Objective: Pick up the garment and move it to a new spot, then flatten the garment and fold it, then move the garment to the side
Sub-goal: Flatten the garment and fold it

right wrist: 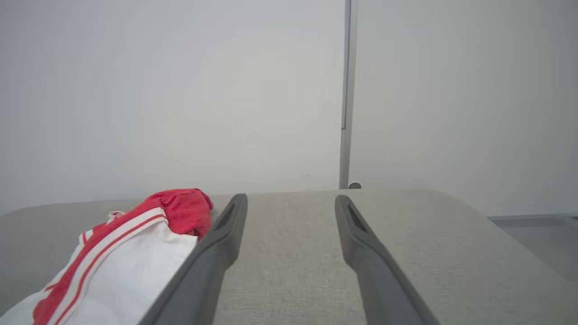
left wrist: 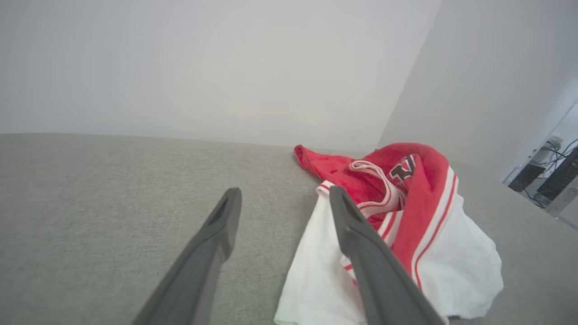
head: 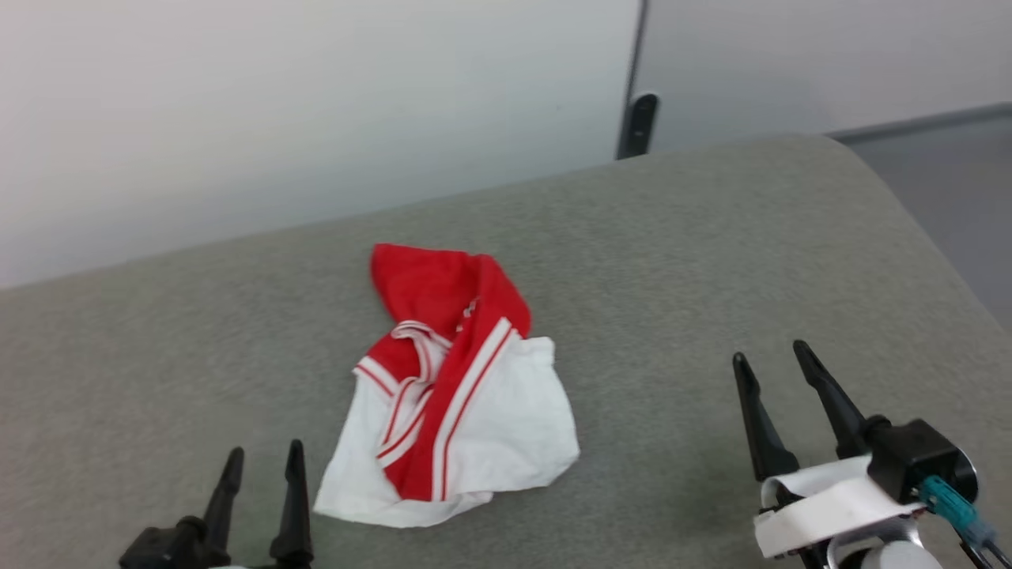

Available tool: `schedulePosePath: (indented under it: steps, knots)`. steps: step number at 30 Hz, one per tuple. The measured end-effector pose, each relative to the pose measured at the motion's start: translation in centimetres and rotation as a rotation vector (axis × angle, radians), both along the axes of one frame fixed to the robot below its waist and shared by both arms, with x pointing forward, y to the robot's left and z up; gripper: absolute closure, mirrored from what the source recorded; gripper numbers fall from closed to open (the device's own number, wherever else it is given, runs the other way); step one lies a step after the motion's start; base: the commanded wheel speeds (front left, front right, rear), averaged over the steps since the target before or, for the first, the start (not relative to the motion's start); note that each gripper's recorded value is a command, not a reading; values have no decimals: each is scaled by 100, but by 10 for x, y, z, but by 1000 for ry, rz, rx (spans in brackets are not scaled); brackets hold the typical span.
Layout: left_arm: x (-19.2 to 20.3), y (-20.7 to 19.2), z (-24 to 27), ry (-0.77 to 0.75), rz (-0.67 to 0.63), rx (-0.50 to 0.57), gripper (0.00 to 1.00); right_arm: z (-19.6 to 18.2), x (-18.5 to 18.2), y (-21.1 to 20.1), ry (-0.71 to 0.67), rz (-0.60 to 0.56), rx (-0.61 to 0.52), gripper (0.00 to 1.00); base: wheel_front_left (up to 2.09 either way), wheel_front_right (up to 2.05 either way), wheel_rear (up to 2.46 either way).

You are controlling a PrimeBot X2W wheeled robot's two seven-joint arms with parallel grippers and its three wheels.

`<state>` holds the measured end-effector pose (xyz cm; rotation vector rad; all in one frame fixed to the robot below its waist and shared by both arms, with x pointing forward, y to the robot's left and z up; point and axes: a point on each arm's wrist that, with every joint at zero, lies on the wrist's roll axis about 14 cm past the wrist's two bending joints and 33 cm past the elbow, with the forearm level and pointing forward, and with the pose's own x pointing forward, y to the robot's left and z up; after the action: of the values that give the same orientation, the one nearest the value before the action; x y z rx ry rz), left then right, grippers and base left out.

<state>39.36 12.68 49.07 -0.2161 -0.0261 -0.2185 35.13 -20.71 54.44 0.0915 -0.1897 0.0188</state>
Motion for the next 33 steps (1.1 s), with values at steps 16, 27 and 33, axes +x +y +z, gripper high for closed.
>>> schedulePosePath:
  steps: [16,27,33]
  knots:
    - [20,-6,-66,662,-308,33,0,-20,-20,-33,62,-111,19,0,0,0,0]
    - [22,0,-95,992,-367,85,0,-15,-14,-38,52,-124,22,0,0,0,0]
    - [29,-4,-100,1077,-367,70,0,-22,-16,-45,72,-152,32,0,0,0,0]
